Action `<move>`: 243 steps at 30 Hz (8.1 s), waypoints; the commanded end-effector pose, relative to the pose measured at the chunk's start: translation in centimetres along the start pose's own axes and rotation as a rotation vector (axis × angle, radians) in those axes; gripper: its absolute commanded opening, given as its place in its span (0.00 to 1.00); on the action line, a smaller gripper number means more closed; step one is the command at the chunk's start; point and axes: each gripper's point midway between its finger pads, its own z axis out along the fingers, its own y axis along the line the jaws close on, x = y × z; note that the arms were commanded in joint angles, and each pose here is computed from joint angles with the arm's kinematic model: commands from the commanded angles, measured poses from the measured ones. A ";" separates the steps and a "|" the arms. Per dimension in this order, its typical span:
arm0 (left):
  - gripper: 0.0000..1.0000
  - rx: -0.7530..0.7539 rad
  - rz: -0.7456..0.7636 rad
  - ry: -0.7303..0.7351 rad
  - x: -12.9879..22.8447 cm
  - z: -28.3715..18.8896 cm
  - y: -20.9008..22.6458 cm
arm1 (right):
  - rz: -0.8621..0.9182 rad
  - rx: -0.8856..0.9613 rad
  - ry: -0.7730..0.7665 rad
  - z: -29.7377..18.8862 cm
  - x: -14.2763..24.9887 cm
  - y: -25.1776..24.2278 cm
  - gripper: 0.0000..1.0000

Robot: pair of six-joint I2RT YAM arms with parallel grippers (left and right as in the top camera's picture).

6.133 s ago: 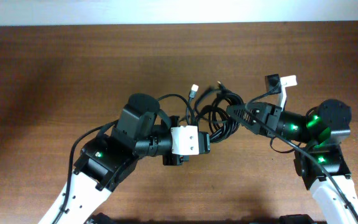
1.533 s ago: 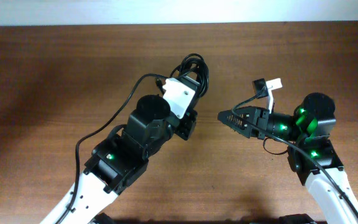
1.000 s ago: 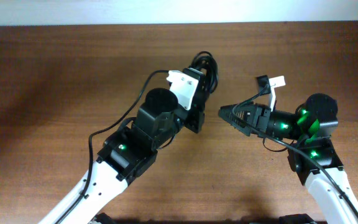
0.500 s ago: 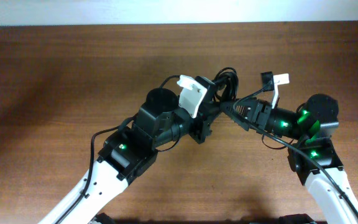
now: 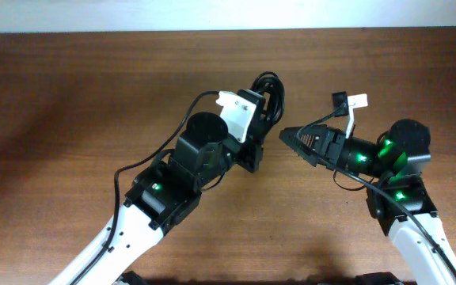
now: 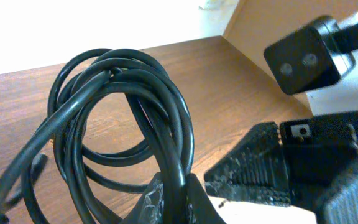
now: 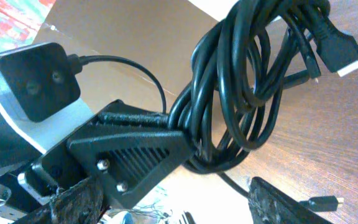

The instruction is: Untangle cables

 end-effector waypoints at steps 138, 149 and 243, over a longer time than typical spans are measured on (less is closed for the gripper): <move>0.00 0.270 -0.121 -0.008 -1.4 -0.8 -4.7 | -0.027 0.053 -0.079 -1.3 -2.0 -1.1 0.50; 0.00 0.284 -0.119 0.002 -1.2 -0.9 -5.1 | -0.020 0.056 -0.077 -1.3 -1.9 -1.2 0.50; 0.00 0.100 -0.118 -0.070 -2.0 1.0 -2.1 | -0.011 0.010 0.015 -0.3 -0.3 -1.4 0.04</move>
